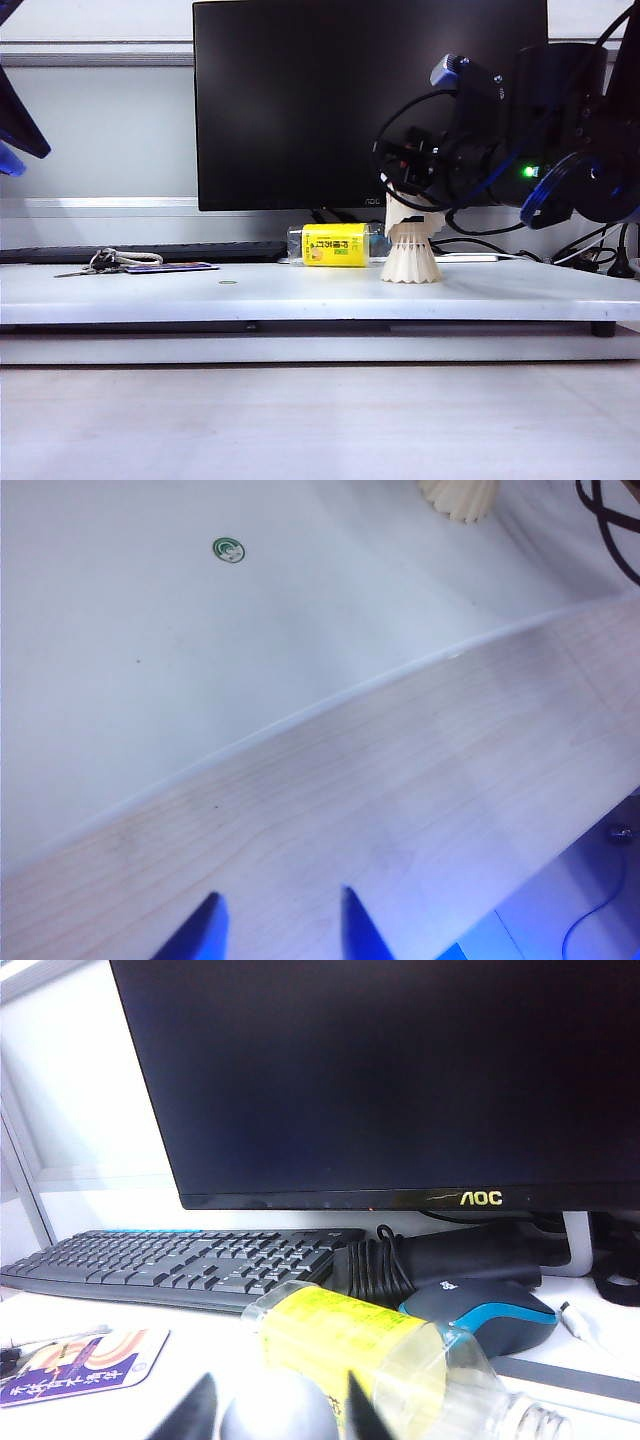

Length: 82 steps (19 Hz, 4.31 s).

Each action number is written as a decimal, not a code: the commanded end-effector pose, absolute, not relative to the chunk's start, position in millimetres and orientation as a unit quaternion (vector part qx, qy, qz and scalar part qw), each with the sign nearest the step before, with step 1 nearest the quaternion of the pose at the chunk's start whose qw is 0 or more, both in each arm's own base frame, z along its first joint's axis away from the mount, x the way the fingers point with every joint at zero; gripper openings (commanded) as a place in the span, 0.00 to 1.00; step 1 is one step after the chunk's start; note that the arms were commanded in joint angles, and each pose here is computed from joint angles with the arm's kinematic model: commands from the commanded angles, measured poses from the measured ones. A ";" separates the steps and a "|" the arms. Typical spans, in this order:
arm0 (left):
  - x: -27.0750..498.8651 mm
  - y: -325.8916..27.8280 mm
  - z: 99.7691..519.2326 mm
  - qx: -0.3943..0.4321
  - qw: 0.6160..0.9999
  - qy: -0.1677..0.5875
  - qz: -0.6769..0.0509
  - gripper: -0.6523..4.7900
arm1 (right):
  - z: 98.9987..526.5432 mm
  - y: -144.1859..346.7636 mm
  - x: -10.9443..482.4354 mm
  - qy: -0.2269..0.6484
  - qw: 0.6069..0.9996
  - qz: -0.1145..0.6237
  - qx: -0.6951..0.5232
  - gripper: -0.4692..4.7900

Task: Stack the badminton balls on the table vertically.

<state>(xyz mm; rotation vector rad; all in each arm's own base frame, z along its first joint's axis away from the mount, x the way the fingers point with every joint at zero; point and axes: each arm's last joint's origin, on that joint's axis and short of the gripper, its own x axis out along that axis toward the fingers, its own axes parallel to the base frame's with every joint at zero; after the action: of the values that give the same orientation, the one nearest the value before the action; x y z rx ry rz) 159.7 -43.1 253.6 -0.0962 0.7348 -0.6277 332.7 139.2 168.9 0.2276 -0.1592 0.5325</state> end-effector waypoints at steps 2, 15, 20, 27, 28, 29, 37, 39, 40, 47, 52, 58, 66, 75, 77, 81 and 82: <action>160.7 -43.4 255.6 -0.038 0.888 0.340 -0.308 0.41 | 171.7 139.3 332.3 -0.086 0.953 0.265 0.114 0.43; 160.7 -43.5 255.6 -0.039 0.888 0.340 -0.308 0.41 | 175.4 140.8 331.6 -0.074 0.947 0.293 0.108 0.88; 161.1 -43.5 256.1 -0.038 0.889 0.337 -0.309 0.41 | 214.1 140.7 331.2 0.092 0.955 0.281 0.032 0.91; 161.1 -44.1 256.8 -0.042 0.886 0.333 -0.319 0.41 | 296.7 149.2 351.2 0.198 0.939 0.281 0.019 0.86; 161.1 -44.1 256.8 -0.042 0.886 0.333 -0.319 0.41 | 298.6 148.8 351.5 0.209 0.938 0.277 0.018 0.85; 161.2 -44.1 256.8 -0.042 0.886 0.333 -0.319 0.41 | 298.4 145.7 351.9 0.226 0.935 0.272 0.018 0.85; 160.9 -44.5 257.0 -0.045 0.884 0.332 -0.327 0.41 | 288.3 146.2 350.6 0.265 0.919 0.290 0.018 0.71; 160.7 -44.8 257.1 -0.047 0.882 0.332 -0.332 0.41 | 282.6 147.2 353.1 0.273 0.917 0.289 0.018 0.71; 160.7 -44.8 257.2 -0.047 0.882 0.331 -0.332 0.41 | 279.9 147.7 354.4 0.276 0.917 0.288 0.018 0.71; 160.7 -44.8 257.2 -0.047 0.882 0.331 -0.332 0.41 | 273.5 148.9 359.3 0.272 0.920 0.283 0.004 0.57; 160.7 -44.8 257.2 -0.047 0.882 0.331 -0.332 0.41 | 273.1 149.0 359.6 0.272 0.920 0.283 0.004 0.53; 160.7 -44.8 257.2 -0.047 0.882 0.331 -0.332 0.41 | 273.0 149.0 359.6 0.272 0.920 0.283 0.003 0.46; 160.7 -44.8 257.2 -0.047 0.882 0.331 -0.332 0.41 | 273.6 149.1 359.7 0.269 0.920 0.285 0.000 0.40; 160.7 -44.8 257.2 -0.047 0.882 0.331 -0.332 0.41 | 274.5 149.3 360.0 0.264 0.921 0.287 0.001 0.40; 160.7 -44.8 257.2 -0.047 0.882 0.331 -0.332 0.41 | 274.3 149.3 359.9 0.265 0.921 0.287 0.001 0.40; 160.7 -44.8 257.2 -0.047 0.882 0.331 -0.332 0.41 | 273.8 149.2 359.6 0.269 0.919 0.288 0.001 0.45; 160.7 -44.8 257.2 -0.047 0.882 0.331 -0.332 0.41 | 273.7 149.2 359.5 0.269 0.919 0.288 0.001 0.49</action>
<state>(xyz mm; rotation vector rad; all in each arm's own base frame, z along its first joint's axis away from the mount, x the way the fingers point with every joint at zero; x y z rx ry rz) 160.2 -44.6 255.7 -0.0983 0.7057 -0.6854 359.8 148.9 270.0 0.0021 0.5701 0.5840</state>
